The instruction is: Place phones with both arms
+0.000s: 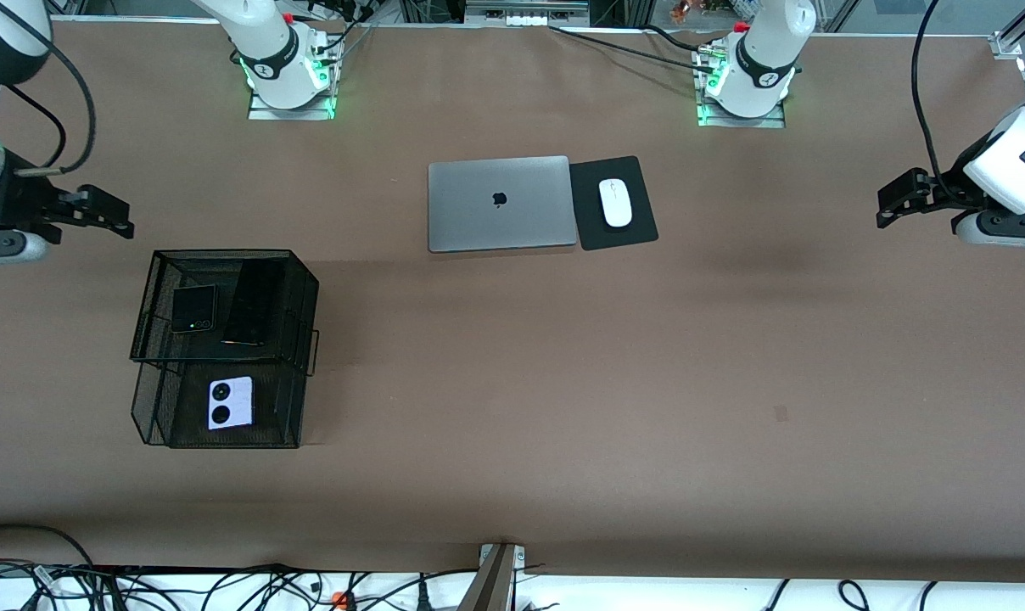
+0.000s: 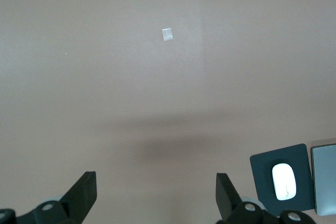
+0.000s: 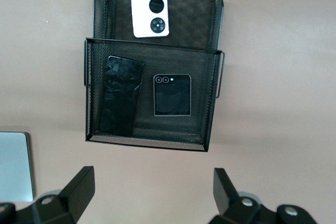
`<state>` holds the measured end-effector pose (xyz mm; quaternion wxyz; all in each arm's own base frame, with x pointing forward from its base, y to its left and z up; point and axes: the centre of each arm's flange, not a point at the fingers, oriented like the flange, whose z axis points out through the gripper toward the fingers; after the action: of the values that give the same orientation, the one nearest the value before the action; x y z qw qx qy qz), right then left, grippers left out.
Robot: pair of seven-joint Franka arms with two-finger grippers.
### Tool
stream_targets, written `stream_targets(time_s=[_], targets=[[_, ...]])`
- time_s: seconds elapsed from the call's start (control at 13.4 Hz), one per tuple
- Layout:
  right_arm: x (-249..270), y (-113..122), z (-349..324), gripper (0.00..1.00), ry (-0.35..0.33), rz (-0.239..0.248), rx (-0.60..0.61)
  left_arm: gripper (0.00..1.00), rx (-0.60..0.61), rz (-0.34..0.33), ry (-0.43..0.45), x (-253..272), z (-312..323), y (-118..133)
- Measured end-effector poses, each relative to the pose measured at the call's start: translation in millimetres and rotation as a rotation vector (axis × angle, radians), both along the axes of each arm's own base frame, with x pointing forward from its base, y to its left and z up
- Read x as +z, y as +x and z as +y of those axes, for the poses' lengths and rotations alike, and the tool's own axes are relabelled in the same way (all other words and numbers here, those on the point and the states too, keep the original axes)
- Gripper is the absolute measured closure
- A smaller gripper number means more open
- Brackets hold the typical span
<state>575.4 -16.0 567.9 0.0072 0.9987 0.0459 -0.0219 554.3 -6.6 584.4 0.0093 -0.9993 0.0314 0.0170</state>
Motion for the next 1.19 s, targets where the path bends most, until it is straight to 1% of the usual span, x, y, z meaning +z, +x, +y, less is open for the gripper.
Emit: stream_targets(time_s=[0.52, 1.19], targets=[[23, -15, 3, 0.0, -0.005, 0.022, -0.022, 0.0, 0.0, 0.0, 0.0, 0, 0, 0], [24, -15, 3, 0.0, -0.008, 0.027, -0.07, 0.0, 0.0, 0.0, 0.0, 0, 0, 0]])
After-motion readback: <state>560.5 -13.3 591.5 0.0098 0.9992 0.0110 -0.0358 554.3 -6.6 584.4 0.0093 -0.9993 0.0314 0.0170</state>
